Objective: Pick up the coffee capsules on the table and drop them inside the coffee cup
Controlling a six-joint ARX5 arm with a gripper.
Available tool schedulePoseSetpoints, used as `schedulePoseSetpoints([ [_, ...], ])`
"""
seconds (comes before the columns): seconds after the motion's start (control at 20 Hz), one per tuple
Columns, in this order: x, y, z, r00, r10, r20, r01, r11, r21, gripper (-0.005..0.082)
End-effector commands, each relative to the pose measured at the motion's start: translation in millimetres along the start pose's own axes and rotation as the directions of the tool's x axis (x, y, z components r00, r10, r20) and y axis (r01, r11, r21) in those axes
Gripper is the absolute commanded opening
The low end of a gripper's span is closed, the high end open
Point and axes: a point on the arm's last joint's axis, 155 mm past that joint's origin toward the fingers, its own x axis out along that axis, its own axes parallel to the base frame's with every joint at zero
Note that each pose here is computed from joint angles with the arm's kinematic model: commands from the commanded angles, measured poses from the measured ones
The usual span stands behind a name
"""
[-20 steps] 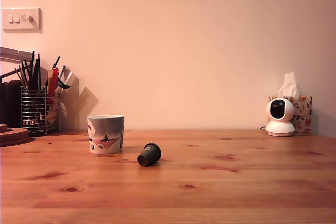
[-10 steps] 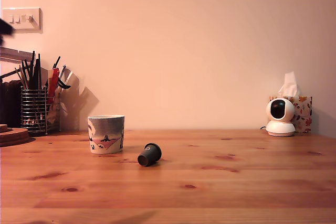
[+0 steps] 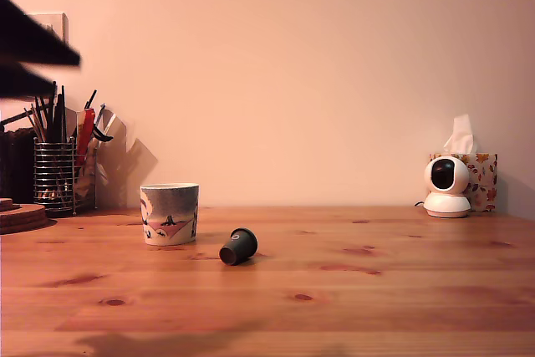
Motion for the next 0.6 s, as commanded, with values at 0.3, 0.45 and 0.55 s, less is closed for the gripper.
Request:
schedulePoseSetpoints([
  [0.3, 32.4, 13.9, -16.3, 0.999, 0.034, -0.033, -0.031, 0.996, 0.084, 0.0463],
  [0.45, 43.6, 16.7, -25.4, 0.998, 0.033, -0.051, -0.029, 0.996, 0.084, 0.0469],
  [0.55, 50.6, 19.9, -32.2, 0.997, 0.037, -0.063, -0.031, 0.995, 0.099, 0.0501],
])
